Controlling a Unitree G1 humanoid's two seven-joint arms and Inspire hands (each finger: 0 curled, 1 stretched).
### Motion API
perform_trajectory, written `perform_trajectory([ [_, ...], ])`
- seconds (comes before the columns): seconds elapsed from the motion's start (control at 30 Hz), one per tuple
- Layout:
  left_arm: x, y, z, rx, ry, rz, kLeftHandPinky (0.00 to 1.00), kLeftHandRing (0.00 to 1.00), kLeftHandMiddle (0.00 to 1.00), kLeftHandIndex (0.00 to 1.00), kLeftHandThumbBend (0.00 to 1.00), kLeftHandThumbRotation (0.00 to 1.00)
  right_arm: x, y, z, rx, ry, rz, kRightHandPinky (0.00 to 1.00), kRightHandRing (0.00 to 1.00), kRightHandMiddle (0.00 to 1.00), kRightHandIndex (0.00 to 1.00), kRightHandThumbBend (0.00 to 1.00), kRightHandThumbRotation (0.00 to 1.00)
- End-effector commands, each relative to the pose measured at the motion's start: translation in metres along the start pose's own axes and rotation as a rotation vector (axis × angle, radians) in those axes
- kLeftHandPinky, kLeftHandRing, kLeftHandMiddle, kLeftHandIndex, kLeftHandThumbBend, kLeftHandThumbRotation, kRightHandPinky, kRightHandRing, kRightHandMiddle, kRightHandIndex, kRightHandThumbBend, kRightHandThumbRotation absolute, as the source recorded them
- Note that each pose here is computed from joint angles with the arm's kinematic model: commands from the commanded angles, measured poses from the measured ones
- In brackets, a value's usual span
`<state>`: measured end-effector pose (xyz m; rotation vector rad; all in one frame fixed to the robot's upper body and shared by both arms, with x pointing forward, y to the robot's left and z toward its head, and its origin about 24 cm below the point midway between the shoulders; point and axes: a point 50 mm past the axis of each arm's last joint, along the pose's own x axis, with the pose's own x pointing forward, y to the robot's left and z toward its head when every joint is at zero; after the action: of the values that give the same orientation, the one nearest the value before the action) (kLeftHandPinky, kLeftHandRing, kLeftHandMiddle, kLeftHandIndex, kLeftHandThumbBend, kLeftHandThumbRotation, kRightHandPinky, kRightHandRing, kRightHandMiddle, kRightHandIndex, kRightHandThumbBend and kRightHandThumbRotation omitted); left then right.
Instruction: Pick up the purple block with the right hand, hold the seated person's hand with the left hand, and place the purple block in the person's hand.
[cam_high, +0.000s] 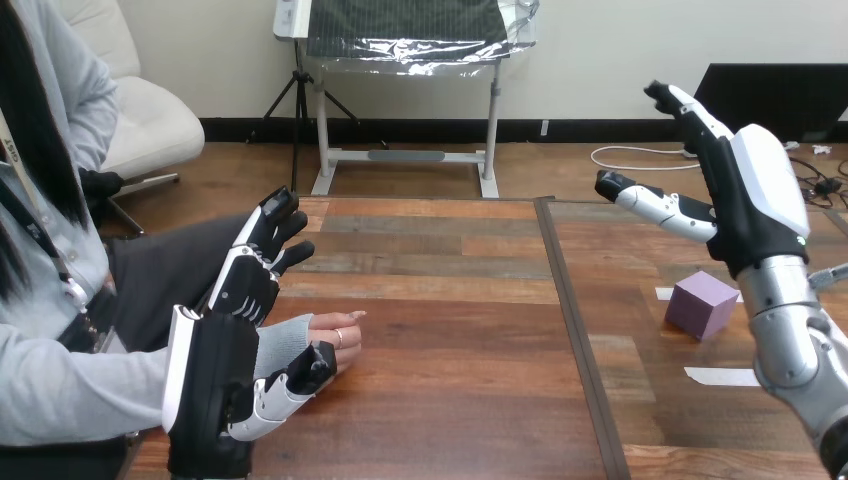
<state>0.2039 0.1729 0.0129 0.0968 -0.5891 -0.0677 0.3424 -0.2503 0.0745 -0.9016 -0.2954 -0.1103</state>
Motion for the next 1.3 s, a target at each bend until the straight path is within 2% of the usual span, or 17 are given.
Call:
perform_trajectory([
  [0.0,0.020,-0.001,0.007,-0.012,-0.095,0.002,0.82,0.90,0.92,0.90,1.00,0.74,0.031,-0.027,0.017,-0.047,-0.049,-0.071,0.79,0.90,0.89,0.90,0.99,0.87],
  [0.4,0.020,0.000,0.008,-0.017,-0.100,0.004,0.83,0.90,0.92,0.90,1.00,0.72,0.035,-0.029,0.009,-0.118,0.043,-0.039,0.80,0.89,0.88,0.88,1.00,0.85],
  [1.27,0.019,0.003,0.010,0.001,-0.130,-0.004,0.83,0.90,0.93,0.91,1.00,0.74,0.033,-0.022,-0.004,-0.227,0.171,0.063,0.78,0.87,0.85,0.87,0.97,0.76],
])
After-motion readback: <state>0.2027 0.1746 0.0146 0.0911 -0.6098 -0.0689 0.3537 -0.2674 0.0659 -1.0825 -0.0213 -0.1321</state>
